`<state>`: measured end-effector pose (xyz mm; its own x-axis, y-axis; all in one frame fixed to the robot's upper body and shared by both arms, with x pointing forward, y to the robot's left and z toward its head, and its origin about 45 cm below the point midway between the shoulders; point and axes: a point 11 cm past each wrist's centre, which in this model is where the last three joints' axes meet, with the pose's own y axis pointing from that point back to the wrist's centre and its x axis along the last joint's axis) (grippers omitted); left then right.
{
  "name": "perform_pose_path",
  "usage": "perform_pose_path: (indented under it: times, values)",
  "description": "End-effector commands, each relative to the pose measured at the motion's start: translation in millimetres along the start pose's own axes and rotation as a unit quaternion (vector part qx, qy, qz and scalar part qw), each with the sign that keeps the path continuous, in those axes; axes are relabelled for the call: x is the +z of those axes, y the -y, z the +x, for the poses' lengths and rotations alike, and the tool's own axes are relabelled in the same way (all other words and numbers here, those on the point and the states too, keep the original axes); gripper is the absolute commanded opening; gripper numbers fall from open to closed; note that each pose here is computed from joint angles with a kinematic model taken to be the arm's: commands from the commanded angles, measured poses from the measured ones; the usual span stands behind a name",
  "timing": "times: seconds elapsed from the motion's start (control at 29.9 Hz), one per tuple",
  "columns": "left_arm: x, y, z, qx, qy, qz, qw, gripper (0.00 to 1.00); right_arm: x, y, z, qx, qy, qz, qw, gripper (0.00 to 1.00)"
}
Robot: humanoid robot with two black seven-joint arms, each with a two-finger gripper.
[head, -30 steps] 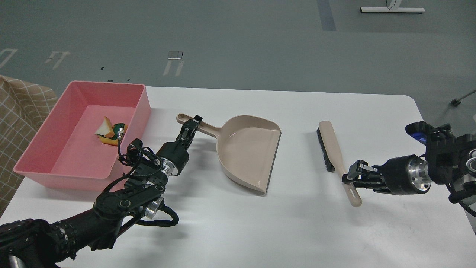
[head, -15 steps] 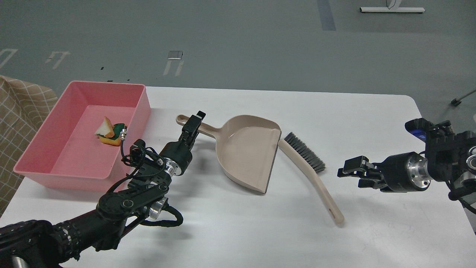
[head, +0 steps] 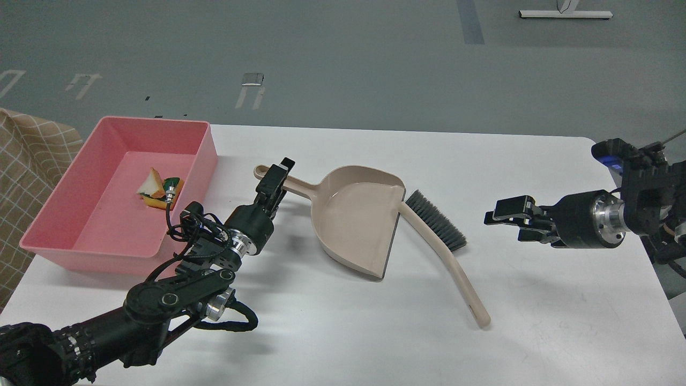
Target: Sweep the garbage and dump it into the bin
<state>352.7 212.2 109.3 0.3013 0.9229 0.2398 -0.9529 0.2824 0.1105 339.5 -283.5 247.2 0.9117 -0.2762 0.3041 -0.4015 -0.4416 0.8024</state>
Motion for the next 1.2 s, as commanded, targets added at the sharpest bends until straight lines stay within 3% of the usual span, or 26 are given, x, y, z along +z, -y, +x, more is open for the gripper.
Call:
perform_pose_path:
  times: [0.0, 0.2, 0.7, 1.17]
  values:
    - [2, -3, 2, 0.004, 0.008, -0.003, 1.000, 0.98, -7, -4, 6, 0.010, -0.002, 0.010, 1.000, 0.85]
    - [0, -15, 11, 0.013, 0.014, 0.006, 1.000, 0.98, -17, -9, 15, 0.024, -0.005, 0.026, 0.999, 0.92]
    - [15, -44, 42, 0.016, 0.033, 0.007, 0.999, 0.98, -59, -23, 37, 0.063, -0.010, 0.096, 0.993, 0.99]
    - [54, -56, 58, 0.001, 0.040, -0.032, 0.999, 0.98, -130, -42, 65, 0.109, 0.021, 0.252, 0.961, 0.98]
